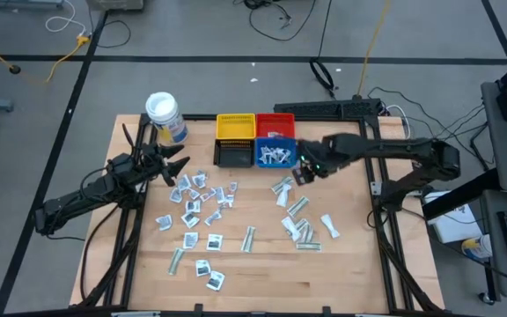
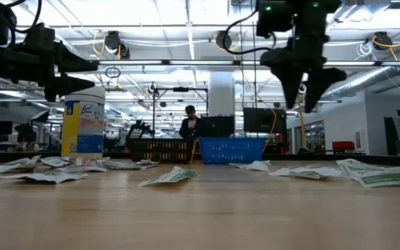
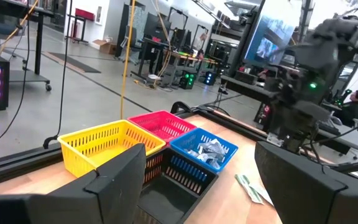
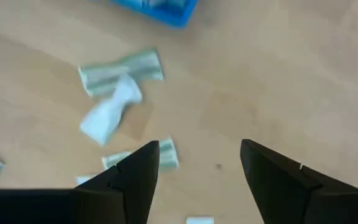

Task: Pick & Place First Aid Supplies
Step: Put the green bandage pack into the black basket

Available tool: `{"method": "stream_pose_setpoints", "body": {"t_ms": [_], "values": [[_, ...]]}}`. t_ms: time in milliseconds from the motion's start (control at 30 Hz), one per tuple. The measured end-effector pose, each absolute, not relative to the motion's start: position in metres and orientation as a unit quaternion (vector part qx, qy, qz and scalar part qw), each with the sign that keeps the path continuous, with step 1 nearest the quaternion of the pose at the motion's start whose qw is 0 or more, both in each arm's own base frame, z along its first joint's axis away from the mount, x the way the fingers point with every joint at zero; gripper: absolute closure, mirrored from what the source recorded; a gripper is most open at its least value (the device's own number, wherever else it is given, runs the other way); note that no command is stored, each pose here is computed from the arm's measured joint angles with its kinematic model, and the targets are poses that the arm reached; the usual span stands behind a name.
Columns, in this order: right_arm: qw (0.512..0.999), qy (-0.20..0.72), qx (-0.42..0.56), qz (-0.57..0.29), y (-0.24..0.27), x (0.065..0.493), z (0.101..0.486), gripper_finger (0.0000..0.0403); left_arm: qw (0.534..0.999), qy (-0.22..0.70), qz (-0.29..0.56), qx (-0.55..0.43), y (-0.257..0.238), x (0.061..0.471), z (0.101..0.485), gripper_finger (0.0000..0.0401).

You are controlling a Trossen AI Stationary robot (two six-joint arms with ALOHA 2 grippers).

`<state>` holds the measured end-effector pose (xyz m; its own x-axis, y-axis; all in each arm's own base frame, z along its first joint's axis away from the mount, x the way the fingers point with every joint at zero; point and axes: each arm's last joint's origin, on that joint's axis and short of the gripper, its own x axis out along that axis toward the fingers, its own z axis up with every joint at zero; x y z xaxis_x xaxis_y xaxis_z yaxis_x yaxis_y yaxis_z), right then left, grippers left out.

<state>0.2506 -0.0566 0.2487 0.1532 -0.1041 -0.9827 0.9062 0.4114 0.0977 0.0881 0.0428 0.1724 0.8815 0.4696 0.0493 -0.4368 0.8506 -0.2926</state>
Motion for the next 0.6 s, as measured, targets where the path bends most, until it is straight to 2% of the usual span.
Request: {"method": "stream_pose_setpoints", "body": {"t_ms": [433, 600], "values": [[0.609, 0.569, 0.409, -0.372, 0.018, 0.218, 0.233, 0.0183, 0.96, -0.06, 0.236, -0.138, 0.043, 0.088, 0.172, 0.0096], [0.608, 0.583, 0.407, -0.353, 0.042, 0.215, 0.233, 0.0183, 0.96, -0.06, 0.236, -0.138, 0.043, 0.088, 0.172, 0.0095]]}}
